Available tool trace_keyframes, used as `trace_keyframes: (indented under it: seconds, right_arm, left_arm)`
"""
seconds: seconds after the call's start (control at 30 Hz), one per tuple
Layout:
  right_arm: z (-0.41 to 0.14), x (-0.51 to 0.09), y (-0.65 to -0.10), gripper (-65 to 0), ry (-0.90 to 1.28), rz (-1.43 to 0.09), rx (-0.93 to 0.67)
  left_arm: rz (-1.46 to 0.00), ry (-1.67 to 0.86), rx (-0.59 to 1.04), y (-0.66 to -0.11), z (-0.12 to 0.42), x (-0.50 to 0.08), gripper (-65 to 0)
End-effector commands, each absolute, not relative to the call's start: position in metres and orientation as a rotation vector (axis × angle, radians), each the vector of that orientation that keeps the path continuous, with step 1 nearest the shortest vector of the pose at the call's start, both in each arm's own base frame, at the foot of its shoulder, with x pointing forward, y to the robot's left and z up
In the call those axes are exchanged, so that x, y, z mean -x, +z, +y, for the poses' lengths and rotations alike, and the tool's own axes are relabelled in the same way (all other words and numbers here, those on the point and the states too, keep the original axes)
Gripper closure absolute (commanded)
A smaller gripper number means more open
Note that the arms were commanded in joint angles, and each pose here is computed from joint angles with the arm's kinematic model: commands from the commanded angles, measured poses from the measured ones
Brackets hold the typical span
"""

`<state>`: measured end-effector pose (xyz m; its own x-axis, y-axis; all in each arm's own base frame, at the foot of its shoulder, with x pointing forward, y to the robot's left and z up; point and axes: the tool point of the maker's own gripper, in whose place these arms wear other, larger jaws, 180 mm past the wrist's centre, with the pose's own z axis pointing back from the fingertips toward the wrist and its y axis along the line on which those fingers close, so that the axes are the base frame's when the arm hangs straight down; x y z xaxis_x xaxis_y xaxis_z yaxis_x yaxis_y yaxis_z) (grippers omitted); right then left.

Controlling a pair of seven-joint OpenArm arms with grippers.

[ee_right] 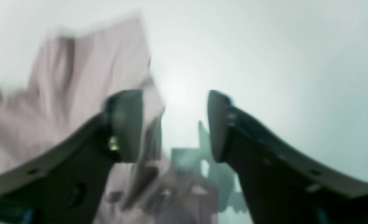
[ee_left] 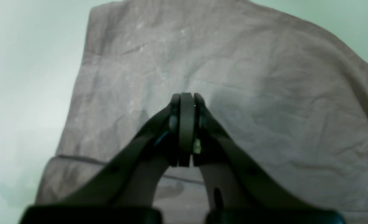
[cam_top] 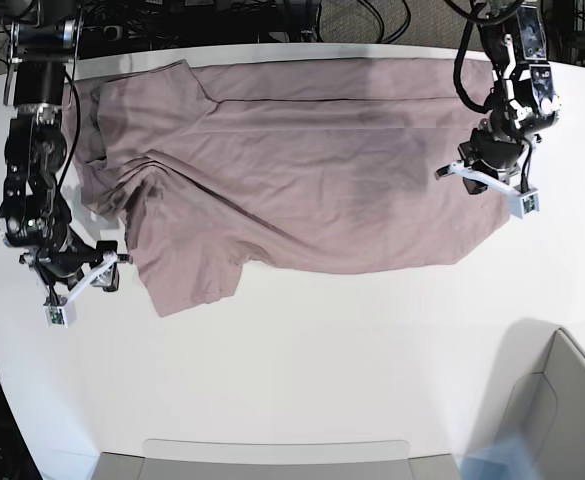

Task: Fold the T-shirt properly
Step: 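Move both grippers down to the shirt's hem corners, then grasp the hem corners with both grippers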

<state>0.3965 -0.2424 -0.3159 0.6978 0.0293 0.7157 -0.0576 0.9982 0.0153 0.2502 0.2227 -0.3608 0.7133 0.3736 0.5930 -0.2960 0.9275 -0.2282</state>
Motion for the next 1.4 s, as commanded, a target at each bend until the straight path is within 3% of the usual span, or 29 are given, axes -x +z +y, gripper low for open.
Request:
trace_keyframes:
  seconds: [0.0, 0.13, 0.37, 0.73, 0.83, 1.1, 1.37]
  right_arm:
    - [-0.248, -0.418, -0.293, -36.6, 0.052, -0.874, -0.03]
    - [-0.242, -0.451, -0.316, -37.2, 0.072, -0.879, -0.031]
    - [-0.232, -0.457, -0.376, -37.2, 0.078, -0.81, -0.033]
    - [-0.199, -0.45, -0.401, -37.2, 0.106, -0.763, -0.078]
    - [-0.192, -0.446, -0.408, -37.2, 0.146, -0.743, -0.072]
    - [-0.196, -0.444, -0.408, -37.2, 0.154, -0.737, -0.06]
    - [-0.202, -0.443, -0.409, -37.2, 0.155, -0.73, -0.047]
  left_arm:
    - [-0.721, 0.365, 0.118, -0.352, 0.224, -0.257, 0.0]
    - [-0.724, 0.392, 0.16, -0.354, 0.21, -0.26, 0.0]
    - [-0.745, 0.4, 0.171, -0.349, 0.209, -0.267, 0.0]
    - [-0.754, 0.417, 0.166, -0.35, 0.215, -0.28, 0.0]
    - [-0.777, 0.443, 0.126, -0.345, 0.243, -0.298, 0.0]
    - [-0.773, 0.366, 0.007, -0.326, 0.317, -0.361, -19.6]
    - [-0.679, 0.328, 0.144, -0.344, 0.33, -0.369, -20.1]
